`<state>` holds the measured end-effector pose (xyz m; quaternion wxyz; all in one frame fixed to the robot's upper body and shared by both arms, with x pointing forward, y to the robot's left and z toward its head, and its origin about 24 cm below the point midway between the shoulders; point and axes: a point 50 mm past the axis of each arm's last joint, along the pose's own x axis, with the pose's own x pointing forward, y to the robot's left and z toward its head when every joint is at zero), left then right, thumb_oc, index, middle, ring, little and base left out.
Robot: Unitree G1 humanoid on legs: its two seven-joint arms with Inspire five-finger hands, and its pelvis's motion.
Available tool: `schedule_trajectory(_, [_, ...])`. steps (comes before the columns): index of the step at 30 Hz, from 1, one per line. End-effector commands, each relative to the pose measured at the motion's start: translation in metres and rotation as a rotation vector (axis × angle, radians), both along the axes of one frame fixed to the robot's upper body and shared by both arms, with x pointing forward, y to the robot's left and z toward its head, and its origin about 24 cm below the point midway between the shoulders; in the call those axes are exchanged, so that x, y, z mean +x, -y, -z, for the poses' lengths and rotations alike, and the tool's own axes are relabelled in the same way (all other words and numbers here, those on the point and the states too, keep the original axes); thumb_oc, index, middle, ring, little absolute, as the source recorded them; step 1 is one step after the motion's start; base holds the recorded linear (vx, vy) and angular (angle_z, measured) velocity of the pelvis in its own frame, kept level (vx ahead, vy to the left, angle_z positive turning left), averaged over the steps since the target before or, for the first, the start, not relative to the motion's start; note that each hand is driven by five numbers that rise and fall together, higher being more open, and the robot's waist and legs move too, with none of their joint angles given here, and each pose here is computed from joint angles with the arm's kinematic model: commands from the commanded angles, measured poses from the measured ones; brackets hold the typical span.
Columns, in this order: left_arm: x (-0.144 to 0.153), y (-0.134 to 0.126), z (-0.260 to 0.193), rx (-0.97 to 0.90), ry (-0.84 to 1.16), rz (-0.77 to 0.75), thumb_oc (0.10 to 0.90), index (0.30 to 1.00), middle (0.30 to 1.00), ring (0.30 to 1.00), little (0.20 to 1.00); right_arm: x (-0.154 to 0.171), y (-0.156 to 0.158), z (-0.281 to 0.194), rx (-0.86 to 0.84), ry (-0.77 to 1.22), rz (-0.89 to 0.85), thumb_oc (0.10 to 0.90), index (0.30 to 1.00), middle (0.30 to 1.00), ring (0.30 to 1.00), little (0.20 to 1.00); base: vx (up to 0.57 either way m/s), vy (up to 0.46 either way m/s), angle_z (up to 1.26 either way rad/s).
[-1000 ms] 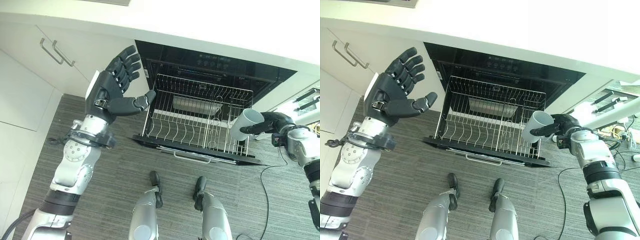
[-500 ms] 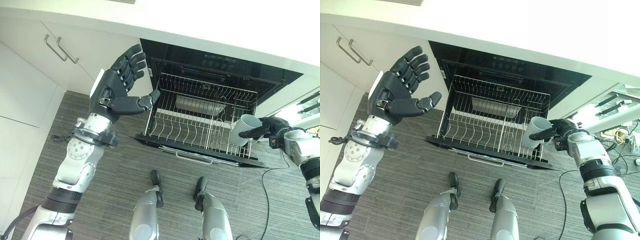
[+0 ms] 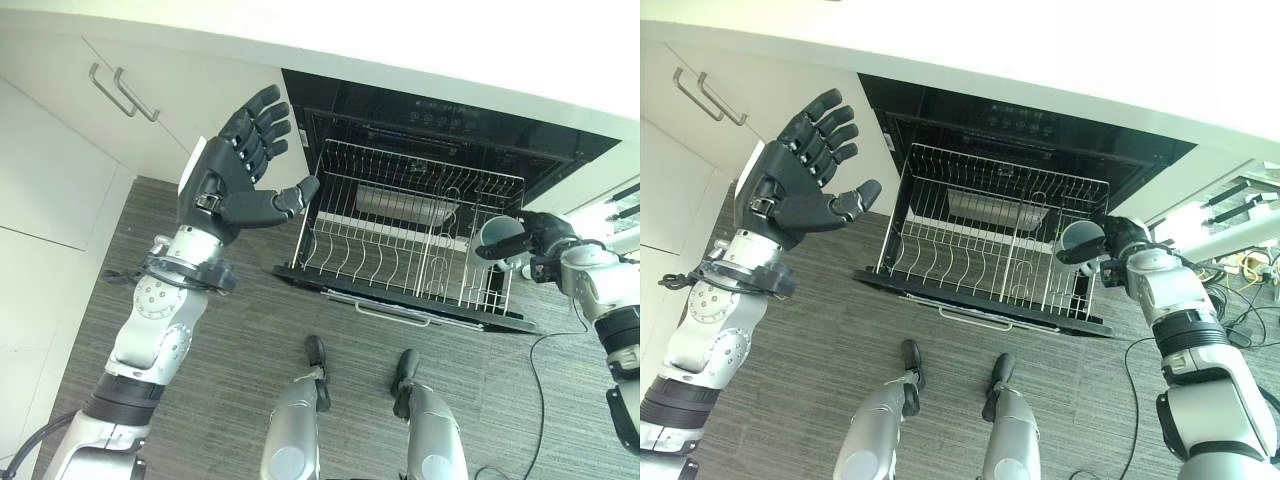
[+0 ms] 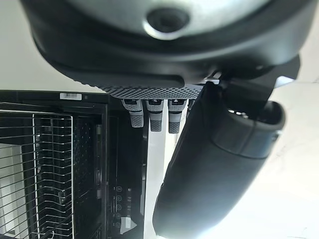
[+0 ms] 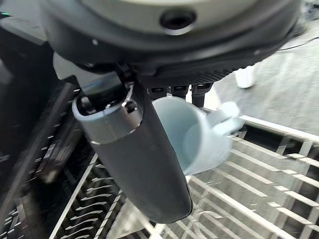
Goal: Place the dishes in the dishwasher.
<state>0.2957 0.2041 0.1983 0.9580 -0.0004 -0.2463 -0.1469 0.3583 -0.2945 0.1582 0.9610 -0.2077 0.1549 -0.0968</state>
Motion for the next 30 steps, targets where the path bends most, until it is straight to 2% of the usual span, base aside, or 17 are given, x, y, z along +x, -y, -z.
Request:
schedule_trajectory(1, [-0.016, 0.011, -0.045, -0.062, 0.269, 0.067, 0.800, 0.900, 0.900, 0.900, 0.900, 0.002, -0.003, -0.068, -0.138, 0.273, -0.016, 0.800, 0.900, 0.900, 0.900, 0.900, 0.00, 0.000, 0.00])
schedule_trajectory(14, [-0.023, 0.006, -0.039, -0.074, 0.275, 0.029, 0.800, 0.900, 0.900, 0.900, 0.900, -0.018, -0.023, -0.092, -0.233, 0.480, -0.042, 0.800, 0.900, 0.900, 0.900, 0.900, 0.00, 0.000, 0.00])
schedule_trajectory(18, [-0.026, 0.004, -0.038, -0.079, 0.280, 0.024, 0.800, 0.900, 0.900, 0.900, 0.900, -0.024, -0.027, -0.089, -0.201, 0.515, -0.049, 0.800, 0.900, 0.900, 0.900, 0.900, 0.00, 0.000, 0.00])
schedule_trajectory(20, [-0.029, 0.002, -0.036, -0.085, 0.286, 0.019, 0.800, 0.900, 0.900, 0.900, 0.900, -0.029, -0.032, -0.084, -0.113, 0.553, -0.063, 0.800, 0.900, 0.900, 0.900, 0.900, 0.00, 0.000, 0.00])
schedule_trajectory(23, [-0.034, 0.002, -0.029, -0.115, 0.281, 0.004, 0.800, 0.900, 0.900, 0.900, 0.900, -0.041, -0.050, -0.055, 0.162, 0.589, -0.110, 0.800, 0.900, 0.900, 0.900, 0.900, 0.01, 0.034, -0.02])
schedule_trajectory(27, [-0.039, 0.005, -0.023, -0.123, 0.293, -0.008, 0.800, 0.900, 0.900, 0.900, 0.900, -0.055, -0.061, -0.026, 0.301, 0.583, -0.136, 0.800, 0.900, 0.900, 0.900, 0.900, 0.00, 0.058, -0.03])
schedule_trajectory(30, [-0.046, 0.003, -0.010, -0.191, 0.297, -0.029, 0.800, 0.900, 0.900, 0.900, 0.900, -0.075, -0.068, 0.002, 0.476, 0.617, -0.150, 0.800, 0.900, 0.900, 0.900, 0.900, 0.02, 0.150, -0.12])
